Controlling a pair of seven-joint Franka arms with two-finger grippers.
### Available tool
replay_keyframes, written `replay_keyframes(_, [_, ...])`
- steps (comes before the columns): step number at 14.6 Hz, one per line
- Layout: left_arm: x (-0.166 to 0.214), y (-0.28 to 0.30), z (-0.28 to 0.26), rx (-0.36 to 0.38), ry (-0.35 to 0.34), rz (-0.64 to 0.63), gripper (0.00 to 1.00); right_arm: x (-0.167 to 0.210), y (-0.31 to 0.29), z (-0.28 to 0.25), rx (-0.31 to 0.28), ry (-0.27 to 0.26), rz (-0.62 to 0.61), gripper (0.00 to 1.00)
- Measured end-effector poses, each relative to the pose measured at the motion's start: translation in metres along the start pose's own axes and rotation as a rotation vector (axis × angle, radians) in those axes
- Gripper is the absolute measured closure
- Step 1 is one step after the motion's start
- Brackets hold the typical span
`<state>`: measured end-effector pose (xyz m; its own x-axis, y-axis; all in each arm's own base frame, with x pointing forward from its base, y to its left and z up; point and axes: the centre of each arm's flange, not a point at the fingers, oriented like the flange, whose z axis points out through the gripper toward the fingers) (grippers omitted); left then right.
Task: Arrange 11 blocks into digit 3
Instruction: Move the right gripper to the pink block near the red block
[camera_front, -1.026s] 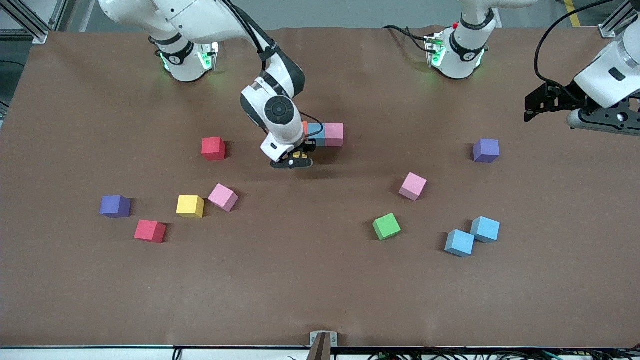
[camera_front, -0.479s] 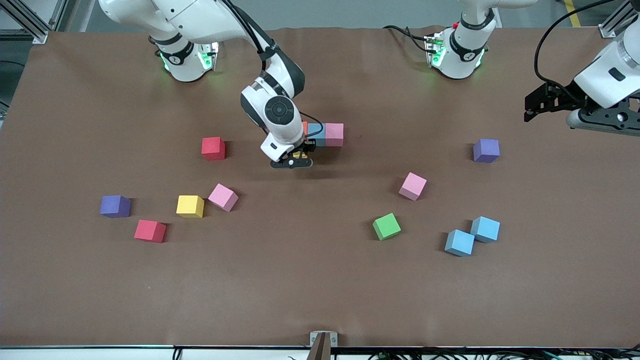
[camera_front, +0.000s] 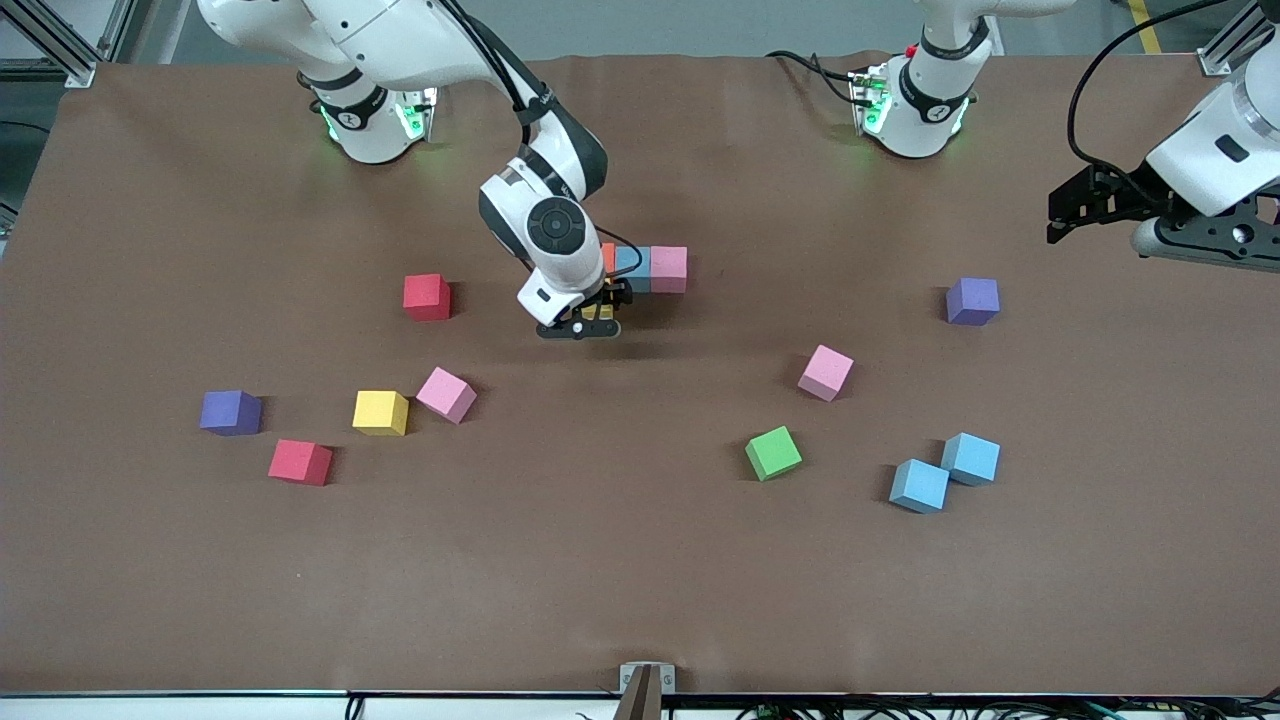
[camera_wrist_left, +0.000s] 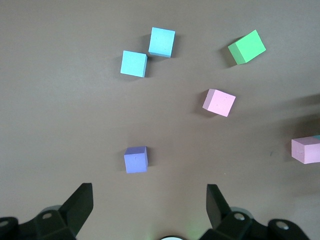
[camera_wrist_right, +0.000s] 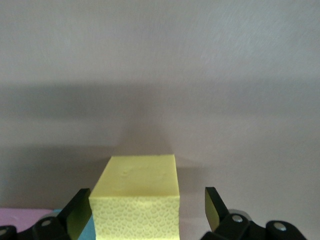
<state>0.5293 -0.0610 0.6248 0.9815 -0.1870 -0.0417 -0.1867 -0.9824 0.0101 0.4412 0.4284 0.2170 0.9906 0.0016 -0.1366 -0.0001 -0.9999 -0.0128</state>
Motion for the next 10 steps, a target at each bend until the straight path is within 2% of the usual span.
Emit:
replay_keyframes(5, [0.000, 0.000, 0.000, 0.000, 0.000, 0.001, 0.00, 0.063, 0.033, -0.099, -0.023, 0.017, 0.112, 0.00])
replay_keyframes(7, [0.000, 0.001, 0.000, 0.000, 0.000, 0.005, 0.00, 0.096, 0.071, -0.139, -0.011, 0.055, 0.193, 0.00])
replay_keyframes(10, [0.000, 0.001, 0.000, 0.000, 0.000, 0.006, 0.00, 0.146, 0.154, -0.152, 0.000, 0.106, 0.333, 0.00])
